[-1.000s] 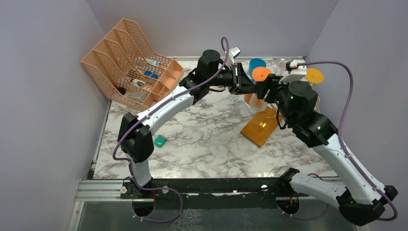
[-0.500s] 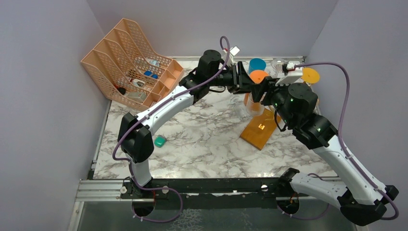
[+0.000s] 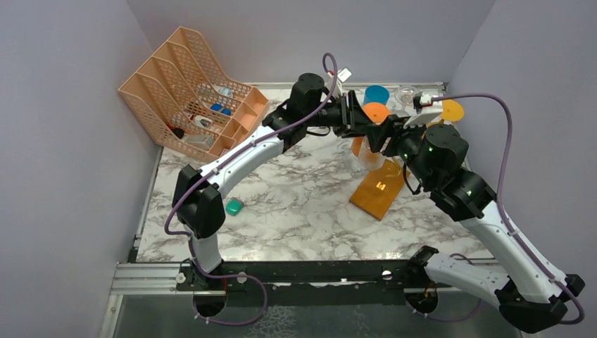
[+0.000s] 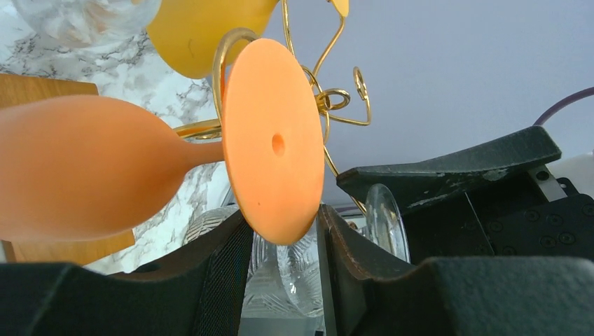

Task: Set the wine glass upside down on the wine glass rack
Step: Turn the wine glass upside down at the wine rack.

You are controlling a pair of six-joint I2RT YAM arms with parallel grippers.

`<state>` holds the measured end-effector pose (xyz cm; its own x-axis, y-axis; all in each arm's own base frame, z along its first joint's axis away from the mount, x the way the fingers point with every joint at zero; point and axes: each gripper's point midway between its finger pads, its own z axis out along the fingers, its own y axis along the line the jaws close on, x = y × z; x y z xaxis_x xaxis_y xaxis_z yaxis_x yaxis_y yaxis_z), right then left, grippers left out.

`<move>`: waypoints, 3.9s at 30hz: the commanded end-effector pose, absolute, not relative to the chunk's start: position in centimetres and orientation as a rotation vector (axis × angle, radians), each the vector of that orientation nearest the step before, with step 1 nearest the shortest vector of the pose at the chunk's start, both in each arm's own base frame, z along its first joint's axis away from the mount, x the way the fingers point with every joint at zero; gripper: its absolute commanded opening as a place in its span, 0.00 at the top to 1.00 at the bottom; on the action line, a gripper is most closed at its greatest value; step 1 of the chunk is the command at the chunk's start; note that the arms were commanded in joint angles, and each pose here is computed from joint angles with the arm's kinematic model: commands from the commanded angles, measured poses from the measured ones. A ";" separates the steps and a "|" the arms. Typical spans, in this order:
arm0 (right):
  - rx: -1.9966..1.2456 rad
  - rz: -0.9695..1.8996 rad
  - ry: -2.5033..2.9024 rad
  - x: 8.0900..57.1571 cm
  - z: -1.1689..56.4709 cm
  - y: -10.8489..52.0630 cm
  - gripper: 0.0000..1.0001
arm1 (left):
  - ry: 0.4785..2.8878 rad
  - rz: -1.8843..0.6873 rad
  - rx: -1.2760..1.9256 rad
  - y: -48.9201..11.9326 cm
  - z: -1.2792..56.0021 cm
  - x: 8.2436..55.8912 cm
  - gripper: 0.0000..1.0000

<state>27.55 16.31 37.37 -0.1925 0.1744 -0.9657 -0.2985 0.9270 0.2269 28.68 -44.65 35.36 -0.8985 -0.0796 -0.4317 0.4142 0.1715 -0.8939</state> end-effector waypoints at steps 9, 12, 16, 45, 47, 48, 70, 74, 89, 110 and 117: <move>-0.302 0.537 1.781 24.8 35.0 18.9 0.99 | 1.755 -1.898 0.382 -42.8 44.9 27.4 0.50; -0.306 0.529 1.798 24.7 34.6 18.8 0.99 | 1.795 -1.880 0.385 -41.9 44.1 26.9 0.49; -0.323 0.543 1.810 24.2 34.3 18.9 0.99 | 1.820 -1.876 0.389 -41.2 43.7 26.0 0.44; -0.336 0.528 1.778 23.2 35.3 17.7 0.99 | 1.886 -1.789 0.364 -40.7 41.3 26.7 0.42; -0.337 0.535 1.774 23.1 35.5 17.8 0.99 | 1.892 -1.782 0.364 -40.7 41.1 26.8 0.43; -0.341 0.537 1.772 23.1 35.5 17.8 0.99 | 1.895 -1.780 0.363 -40.7 41.1 26.8 0.44; -0.373 0.540 1.771 22.6 35.6 17.8 0.99 | 1.971 -1.680 0.383 -41.1 38.4 28.1 0.50; -0.544 0.577 1.721 21.7 35.6 19.2 0.99 | 1.986 -1.661 0.379 -41.3 37.8 28.5 0.50; -0.484 0.523 1.752 21.4 35.4 17.4 0.99 | 2.085 -1.549 0.357 -41.4 34.4 29.9 0.61; -0.352 0.426 1.763 22.0 36.0 14.9 0.97 | 2.120 -1.514 0.358 -41.3 33.7 30.1 0.61; -0.330 0.403 1.786 22.0 35.2 14.4 0.81 | 2.096 -1.545 0.363 -41.5 34.7 29.8 0.60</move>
<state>22.21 15.70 35.23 -0.2452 -0.0212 -0.9692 -0.4743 0.8746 0.1008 29.14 -41.46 37.65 -0.8007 -0.1088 -0.5891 0.5534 0.2423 -0.7969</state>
